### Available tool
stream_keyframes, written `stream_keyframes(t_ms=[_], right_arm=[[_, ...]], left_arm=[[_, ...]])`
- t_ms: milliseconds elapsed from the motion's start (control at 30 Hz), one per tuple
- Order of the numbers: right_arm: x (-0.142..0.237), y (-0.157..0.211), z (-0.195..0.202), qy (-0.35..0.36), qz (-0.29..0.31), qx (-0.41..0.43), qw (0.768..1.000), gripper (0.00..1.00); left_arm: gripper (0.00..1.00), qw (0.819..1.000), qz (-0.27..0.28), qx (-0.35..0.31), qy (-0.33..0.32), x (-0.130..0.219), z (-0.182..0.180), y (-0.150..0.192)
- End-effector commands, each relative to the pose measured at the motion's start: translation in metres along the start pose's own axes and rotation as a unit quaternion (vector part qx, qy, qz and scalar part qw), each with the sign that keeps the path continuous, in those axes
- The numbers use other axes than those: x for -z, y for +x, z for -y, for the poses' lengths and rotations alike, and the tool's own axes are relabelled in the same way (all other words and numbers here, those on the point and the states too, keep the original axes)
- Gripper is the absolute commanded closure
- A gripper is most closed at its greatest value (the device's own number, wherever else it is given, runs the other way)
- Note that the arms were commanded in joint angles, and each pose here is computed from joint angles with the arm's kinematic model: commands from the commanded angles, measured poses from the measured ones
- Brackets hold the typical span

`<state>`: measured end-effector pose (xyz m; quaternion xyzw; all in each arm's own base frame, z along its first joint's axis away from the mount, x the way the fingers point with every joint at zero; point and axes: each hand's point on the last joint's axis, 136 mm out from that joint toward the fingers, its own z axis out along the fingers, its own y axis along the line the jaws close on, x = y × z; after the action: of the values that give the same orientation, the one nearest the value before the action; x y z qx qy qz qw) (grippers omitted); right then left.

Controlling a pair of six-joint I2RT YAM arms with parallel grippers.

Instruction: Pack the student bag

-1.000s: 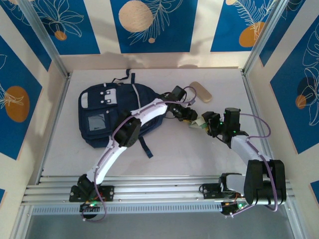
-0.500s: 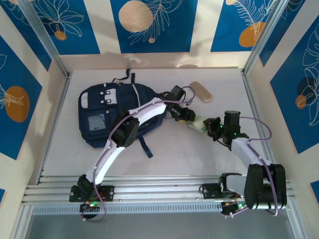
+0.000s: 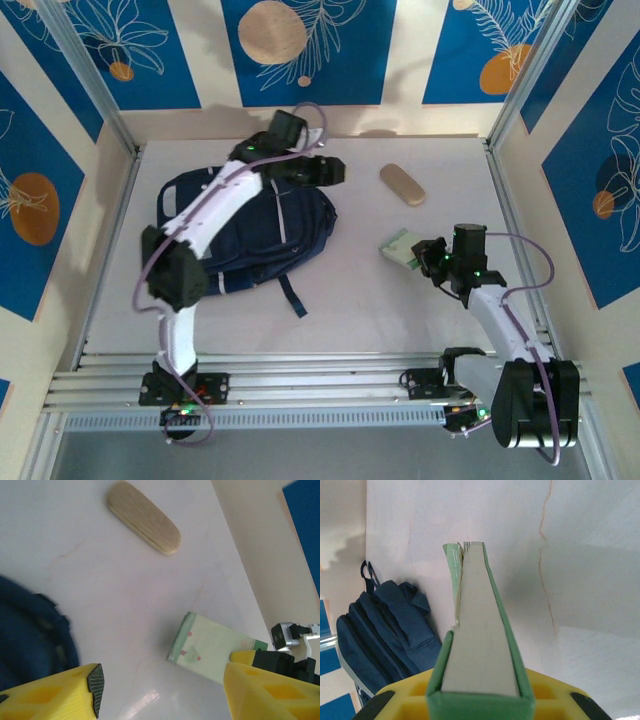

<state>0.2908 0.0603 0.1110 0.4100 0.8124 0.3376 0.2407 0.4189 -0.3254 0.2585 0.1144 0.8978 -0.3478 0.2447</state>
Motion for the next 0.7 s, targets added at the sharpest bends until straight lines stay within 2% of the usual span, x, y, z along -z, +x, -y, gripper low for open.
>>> stream_keyframes(t_ms=[0, 100, 300, 433, 667], right_arm=[[0.009, -0.002, -0.024, -0.022, 0.008, 0.047, 0.999, 0.93], [0.007, 0.005, -0.029, -0.024, -0.002, 0.062, 0.998, 0.93], [0.005, 0.009, -0.029, -0.02, -0.009, 0.076, 0.997, 0.93], [0.003, 0.011, -0.026, -0.022, -0.012, 0.076, 0.997, 0.94], [-0.003, 0.014, -0.015, -0.014, -0.016, 0.075, 0.997, 0.95]], left_arm=[[0.33, 0.994, 0.0, 0.083, -0.077, 0.014, -0.076, 0.012], [0.34, 0.987, -0.006, 0.131, -0.096, 0.02, -0.118, 0.022], [0.34, 0.983, -0.018, 0.133, -0.125, 0.018, -0.15, 0.035], [0.36, 0.983, -0.027, 0.136, -0.12, 0.003, -0.159, 0.035], [0.48, 0.986, -0.035, 0.138, -0.084, -0.021, -0.151, 0.031]])
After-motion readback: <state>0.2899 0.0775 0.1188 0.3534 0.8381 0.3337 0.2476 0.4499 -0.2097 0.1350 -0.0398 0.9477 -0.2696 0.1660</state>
